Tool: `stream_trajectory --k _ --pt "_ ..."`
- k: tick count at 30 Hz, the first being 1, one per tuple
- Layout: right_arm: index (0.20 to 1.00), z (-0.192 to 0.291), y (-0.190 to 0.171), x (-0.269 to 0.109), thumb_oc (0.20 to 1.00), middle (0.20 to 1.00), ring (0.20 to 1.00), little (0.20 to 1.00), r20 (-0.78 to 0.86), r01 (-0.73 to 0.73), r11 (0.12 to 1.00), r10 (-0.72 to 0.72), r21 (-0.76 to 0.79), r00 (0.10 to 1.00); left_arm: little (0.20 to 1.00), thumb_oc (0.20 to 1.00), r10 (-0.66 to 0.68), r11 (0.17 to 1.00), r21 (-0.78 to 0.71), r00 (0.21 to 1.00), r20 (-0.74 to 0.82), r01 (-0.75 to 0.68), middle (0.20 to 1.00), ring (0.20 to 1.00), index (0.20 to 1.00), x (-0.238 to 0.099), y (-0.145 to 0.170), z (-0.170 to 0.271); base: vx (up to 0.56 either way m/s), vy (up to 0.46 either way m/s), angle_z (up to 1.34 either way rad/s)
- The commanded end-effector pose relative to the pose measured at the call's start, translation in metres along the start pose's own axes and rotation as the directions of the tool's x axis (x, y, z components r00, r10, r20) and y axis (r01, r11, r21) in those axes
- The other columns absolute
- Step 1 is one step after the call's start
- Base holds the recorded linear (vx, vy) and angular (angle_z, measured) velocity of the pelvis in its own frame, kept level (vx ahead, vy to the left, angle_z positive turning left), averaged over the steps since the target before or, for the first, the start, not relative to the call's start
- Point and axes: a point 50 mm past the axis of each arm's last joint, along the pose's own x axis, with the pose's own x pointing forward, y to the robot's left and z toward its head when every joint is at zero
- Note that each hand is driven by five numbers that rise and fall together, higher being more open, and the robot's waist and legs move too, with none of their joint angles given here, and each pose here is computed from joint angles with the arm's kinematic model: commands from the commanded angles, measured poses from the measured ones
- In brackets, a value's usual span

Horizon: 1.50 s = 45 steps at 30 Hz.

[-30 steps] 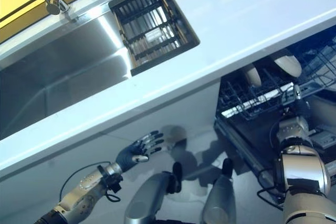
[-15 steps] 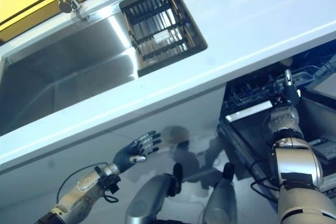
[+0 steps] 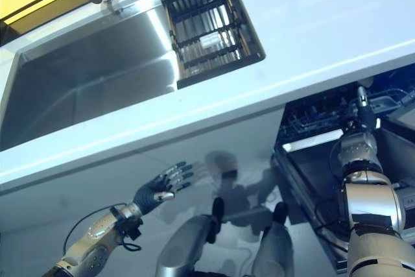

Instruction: Pick up plates and place into dishwasher.

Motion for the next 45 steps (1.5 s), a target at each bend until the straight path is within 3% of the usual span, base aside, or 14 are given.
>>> stream_trajectory --k 1,5,13,21,33,41,45 --pt "1.0 0.003 0.066 0.002 1.0 1.0 1.0 1.0 0.043 -0.315 0.944 0.313 0.098 0.949 1.0 1.0 -0.071 0.997 0.034 0.994 0.083 0.069 1.0 1.0 1.0 -0.003 -0.008 0.019 -0.02 0.045 0.08" --pt "1.0 -0.002 0.05 -0.001 1.0 1.0 1.0 1.0 0.064 -0.306 0.94 0.3 0.152 0.952 1.0 1.0 -0.057 0.998 0.032 0.995 0.085 0.055 1.0 1.0 1.0 -0.009 -0.004 0.013 0.01 0.043 0.05" --pt "1.0 -0.033 -0.02 -0.024 1.0 1.0 1.0 1.0 0.079 -0.25 0.951 0.239 0.181 0.968 1.0 1.0 0.017 1.0 0.002 0.997 0.069 -0.017 1.0 1.0 1.0 -0.023 0.001 -0.002 0.07 0.033 -0.04" --pt "1.0 -0.059 -0.1 -0.079 1.0 1.0 1.0 1.0 0.076 -0.118 0.98 0.107 0.16 0.991 1.0 1.0 0.122 0.992 -0.032 0.991 0.056 -0.12 1.0 1.0 1.0 -0.046 0.007 -0.027 0.04 0.007 -0.14" --pt "1.0 -0.049 -0.161 -0.124 1.0 1.0 1.0 1.0 0.1 0.026 0.991 -0.039 0.131 0.994 1.0 1.0 0.218 0.976 -0.036 0.975 0.051 -0.216 1.0 1.0 1.0 -0.065 0.022 -0.036 -0.01 -0.013 -0.24" --pt "1.0 -0.032 -0.171 -0.137 1.0 1.0 1.0 1.0 0.178 0.124 0.991 -0.113 -0.055 0.978 1.0 1.0 0.223 0.975 -0.032 0.974 0.044 -0.222 1.0 1.0 1.0 -0.072 0.028 -0.031 -0.04 -0.068 -0.1" --pt "1.0 -0.029 -0.182 -0.142 1.0 1.0 1.0 1.0 0.191 0.202 0.978 -0.188 -0.059 0.963 1.0 1.0 0.224 0.974 -0.049 0.974 0.036 -0.222 1.0 1.0 1.0 -0.074 0.028 -0.033 -0.01 -0.068 -0.12"
